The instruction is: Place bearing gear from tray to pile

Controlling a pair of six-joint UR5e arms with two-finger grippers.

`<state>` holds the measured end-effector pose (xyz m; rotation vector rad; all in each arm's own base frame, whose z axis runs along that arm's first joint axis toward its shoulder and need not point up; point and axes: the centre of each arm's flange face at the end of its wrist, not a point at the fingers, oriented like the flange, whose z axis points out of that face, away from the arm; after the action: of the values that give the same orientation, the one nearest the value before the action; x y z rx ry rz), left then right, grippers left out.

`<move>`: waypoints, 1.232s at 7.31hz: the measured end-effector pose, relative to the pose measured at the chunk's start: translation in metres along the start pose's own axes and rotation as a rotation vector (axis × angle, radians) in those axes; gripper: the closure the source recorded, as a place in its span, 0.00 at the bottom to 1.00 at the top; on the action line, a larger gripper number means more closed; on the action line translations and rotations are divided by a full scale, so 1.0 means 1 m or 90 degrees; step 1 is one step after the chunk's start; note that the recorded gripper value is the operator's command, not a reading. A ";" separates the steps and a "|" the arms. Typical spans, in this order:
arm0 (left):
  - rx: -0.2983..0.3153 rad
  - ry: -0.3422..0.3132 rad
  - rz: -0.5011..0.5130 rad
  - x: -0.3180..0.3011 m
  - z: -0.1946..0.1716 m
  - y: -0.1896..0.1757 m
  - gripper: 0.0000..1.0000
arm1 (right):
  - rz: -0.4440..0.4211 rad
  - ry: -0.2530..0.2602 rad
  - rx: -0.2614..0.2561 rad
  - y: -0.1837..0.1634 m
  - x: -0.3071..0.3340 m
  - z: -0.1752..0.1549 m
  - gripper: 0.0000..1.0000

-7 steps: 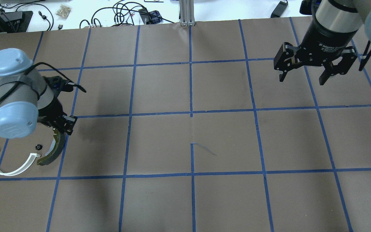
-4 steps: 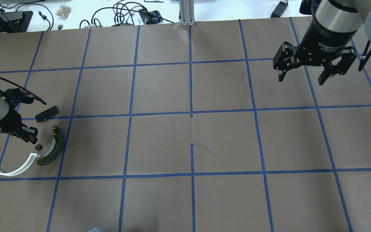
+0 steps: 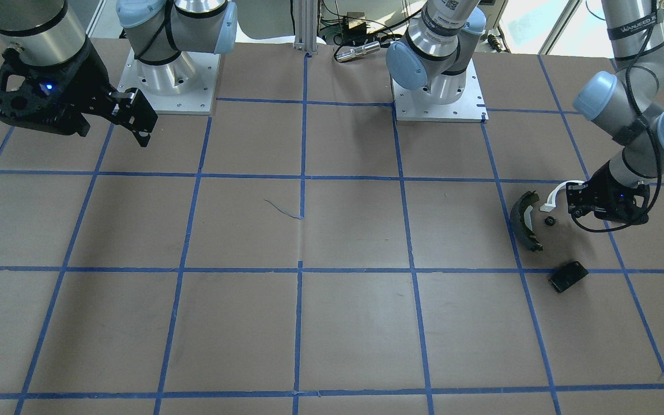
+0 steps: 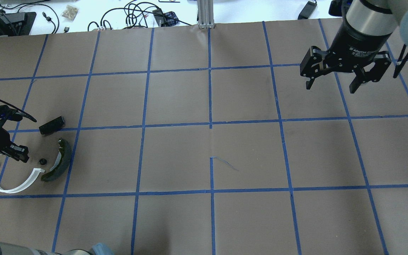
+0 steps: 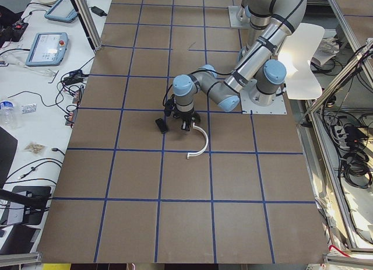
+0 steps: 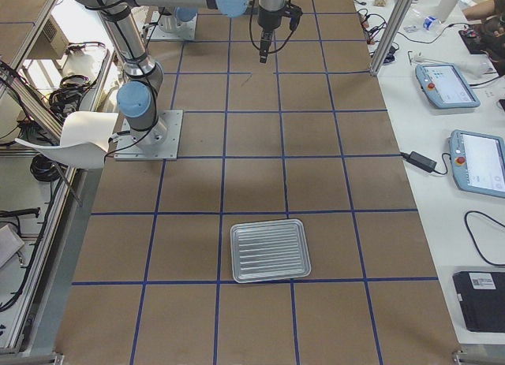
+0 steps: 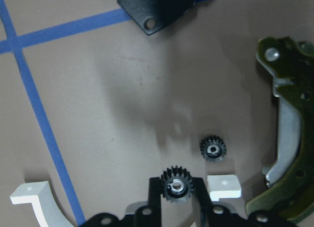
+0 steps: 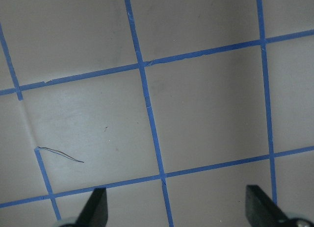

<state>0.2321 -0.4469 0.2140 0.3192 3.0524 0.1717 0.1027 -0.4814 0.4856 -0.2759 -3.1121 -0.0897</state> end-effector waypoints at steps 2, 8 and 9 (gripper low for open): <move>-0.002 0.005 -0.004 -0.002 0.003 0.000 0.00 | 0.000 0.000 0.000 0.000 0.000 0.000 0.00; -0.040 0.032 0.003 0.081 -0.146 -0.049 0.00 | 0.001 -0.002 0.004 -0.001 0.000 -0.001 0.00; -0.047 0.034 -0.017 0.120 -0.188 -0.057 0.00 | 0.000 -0.002 0.004 -0.001 0.000 0.000 0.00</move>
<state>0.0888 -0.4969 0.3868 0.2735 3.0912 0.2946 0.1028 -0.4828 0.4857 -0.2771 -3.1142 -0.0795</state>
